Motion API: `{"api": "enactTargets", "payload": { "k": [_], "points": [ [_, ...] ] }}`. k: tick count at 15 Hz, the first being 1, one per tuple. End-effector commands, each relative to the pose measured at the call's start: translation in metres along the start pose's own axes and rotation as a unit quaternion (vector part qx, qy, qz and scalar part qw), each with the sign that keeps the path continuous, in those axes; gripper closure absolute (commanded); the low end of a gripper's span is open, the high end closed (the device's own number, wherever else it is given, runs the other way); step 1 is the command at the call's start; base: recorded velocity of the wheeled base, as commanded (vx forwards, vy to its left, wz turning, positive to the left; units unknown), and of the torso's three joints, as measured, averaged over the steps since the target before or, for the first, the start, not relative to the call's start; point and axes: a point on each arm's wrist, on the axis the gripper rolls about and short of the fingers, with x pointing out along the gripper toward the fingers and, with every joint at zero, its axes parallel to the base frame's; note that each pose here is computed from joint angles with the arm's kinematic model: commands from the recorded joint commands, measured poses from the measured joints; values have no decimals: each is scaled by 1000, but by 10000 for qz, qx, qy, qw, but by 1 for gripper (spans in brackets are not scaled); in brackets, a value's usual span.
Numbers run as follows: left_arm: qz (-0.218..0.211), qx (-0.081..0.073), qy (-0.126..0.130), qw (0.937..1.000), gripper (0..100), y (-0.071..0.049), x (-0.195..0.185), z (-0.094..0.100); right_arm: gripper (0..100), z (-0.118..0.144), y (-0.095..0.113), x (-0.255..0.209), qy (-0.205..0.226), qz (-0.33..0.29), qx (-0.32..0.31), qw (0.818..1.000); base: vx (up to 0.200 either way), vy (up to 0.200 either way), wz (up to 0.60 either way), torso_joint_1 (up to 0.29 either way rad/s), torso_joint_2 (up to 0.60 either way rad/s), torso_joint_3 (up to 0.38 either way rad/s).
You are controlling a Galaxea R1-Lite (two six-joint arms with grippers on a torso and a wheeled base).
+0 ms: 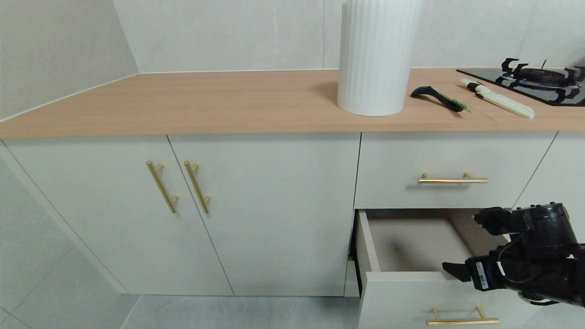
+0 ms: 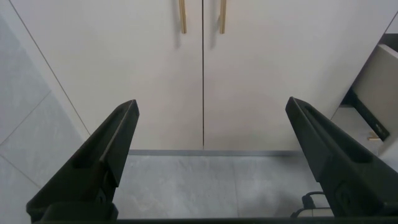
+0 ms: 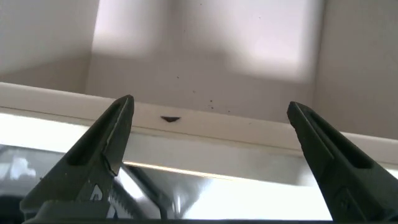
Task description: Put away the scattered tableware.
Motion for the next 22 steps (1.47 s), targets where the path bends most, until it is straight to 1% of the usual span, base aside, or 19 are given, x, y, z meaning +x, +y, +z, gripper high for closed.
{"api": "enactTargets", "payload": {
  "k": [1, 8, 13, 16, 18, 20, 21, 22],
  "points": [
    [2, -1, -1, 10000, 0, 0, 0, 0, 0, -6, 1, -13, -88, 49, -32, 9999, 0, 0, 0, 0, 0, 0],
    [2, -1, -1, 10000, 0, 0, 0, 0, 0, -41, 9, -47, -74, 294, -283, 9991, 0, 0, 0, 0, 0, 0],
    [2, -1, -1, 10000, 0, 0, 0, 0, 0, -64, 4, -63, 200, 277, -326, 9989, 0, 0, 0, 0, 0, 0],
    [2, -1, -1, 10000, 0, 0, 0, 0, 0, -72, 2, -75, 342, 289, -373, 9983, 0, 0, 0, 0, 0, 0],
    [2, -1, -1, 10000, 0, 0, 0, 0, 0, -78, 2, -82, 479, 332, -584, 9966, 0, 0, 0, 0, 0, 0],
    [2, -1, -1, 10000, 0, 0, 0, 0, 0, -80, 2, -85, 544, 355, -636, 9959, 0, 0, 0, 0, 0, 0],
    [2, -1, -1, 10000, 0, 0, 0, 0, 0, -78, 2, -85, 521, 357, -633, 9960, 0, 0, 0, 0, 0, 0],
    [2, -1, -1, 10000, 0, 0, 0, 0, 0, -69, 3, -85, 386, 371, -607, 9967, 0, 0, 0, 0, 0, 0]
  ]
}}
